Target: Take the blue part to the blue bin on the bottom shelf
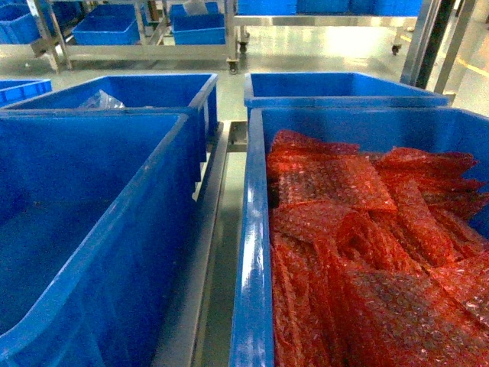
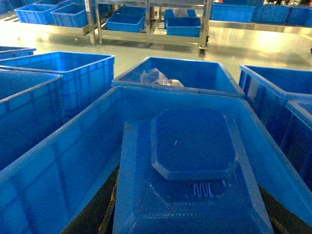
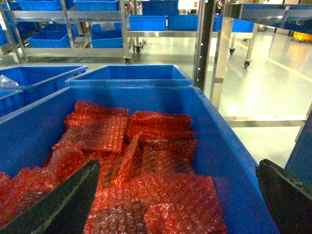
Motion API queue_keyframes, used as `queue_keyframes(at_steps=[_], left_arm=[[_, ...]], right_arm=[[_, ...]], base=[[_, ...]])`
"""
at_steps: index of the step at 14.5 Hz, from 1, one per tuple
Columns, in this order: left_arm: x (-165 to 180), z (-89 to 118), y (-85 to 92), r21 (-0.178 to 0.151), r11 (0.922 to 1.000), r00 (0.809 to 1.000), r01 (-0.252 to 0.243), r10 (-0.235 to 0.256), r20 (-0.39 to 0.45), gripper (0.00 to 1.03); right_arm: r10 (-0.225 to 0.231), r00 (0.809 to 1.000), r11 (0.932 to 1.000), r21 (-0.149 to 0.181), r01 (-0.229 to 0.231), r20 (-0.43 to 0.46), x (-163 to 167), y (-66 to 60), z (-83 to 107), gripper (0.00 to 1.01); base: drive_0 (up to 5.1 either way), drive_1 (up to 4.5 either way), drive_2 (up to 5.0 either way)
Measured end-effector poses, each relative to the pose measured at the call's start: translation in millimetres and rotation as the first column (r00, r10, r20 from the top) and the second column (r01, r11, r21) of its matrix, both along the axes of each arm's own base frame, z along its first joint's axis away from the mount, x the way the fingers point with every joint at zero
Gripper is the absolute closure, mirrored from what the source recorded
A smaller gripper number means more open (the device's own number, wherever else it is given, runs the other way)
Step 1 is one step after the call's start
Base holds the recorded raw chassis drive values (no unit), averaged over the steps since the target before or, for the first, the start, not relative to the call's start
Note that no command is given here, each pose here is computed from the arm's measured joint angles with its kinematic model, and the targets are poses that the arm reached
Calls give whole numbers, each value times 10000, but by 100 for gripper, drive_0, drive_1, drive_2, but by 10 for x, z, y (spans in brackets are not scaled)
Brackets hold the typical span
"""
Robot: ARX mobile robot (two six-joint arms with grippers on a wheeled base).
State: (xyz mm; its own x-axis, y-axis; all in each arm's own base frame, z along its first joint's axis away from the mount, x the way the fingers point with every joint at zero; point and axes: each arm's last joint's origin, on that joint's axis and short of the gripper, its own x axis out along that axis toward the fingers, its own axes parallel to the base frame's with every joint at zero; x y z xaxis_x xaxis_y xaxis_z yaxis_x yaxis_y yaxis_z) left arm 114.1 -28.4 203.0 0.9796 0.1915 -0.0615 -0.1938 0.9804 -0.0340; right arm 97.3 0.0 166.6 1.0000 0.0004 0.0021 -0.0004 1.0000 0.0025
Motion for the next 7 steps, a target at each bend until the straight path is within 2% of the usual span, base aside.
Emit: queue_keyframes(at_steps=[7], left_arm=[[0, 0, 0, 0, 10000, 10000, 0, 0, 0, 60]], right_arm=[[0, 10000, 10000, 0, 0, -4, 0, 0, 0, 3]], base=[[0, 0, 0]])
